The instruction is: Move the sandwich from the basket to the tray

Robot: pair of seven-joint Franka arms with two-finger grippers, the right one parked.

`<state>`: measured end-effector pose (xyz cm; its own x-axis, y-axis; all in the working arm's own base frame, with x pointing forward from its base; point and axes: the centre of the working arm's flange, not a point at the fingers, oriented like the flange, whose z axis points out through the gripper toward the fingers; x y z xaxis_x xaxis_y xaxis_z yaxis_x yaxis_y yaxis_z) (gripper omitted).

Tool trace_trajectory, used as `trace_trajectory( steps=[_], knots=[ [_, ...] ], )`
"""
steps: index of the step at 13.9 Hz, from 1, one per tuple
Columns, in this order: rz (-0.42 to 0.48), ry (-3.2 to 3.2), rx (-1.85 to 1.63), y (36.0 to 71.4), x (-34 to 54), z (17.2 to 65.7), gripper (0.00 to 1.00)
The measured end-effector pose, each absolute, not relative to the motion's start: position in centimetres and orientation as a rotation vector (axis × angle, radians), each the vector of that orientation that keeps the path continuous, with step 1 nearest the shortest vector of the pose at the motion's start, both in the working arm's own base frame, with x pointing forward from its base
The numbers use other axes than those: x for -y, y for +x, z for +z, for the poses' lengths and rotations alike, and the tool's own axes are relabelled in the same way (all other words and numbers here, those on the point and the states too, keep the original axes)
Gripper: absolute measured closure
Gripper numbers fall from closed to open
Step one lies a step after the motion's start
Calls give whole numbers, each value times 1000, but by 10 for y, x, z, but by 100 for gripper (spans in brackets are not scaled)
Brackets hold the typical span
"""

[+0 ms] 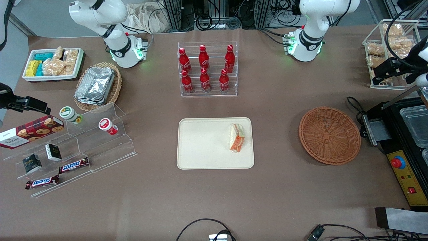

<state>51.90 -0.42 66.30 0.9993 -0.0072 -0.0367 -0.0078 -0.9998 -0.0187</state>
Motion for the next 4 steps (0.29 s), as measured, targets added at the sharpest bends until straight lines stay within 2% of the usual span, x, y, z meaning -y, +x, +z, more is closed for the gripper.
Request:
trace_trajectory(
  steps=[4],
  knots=[
    [59, -3122, -14, 519, 5, 663, 0]
  ],
)
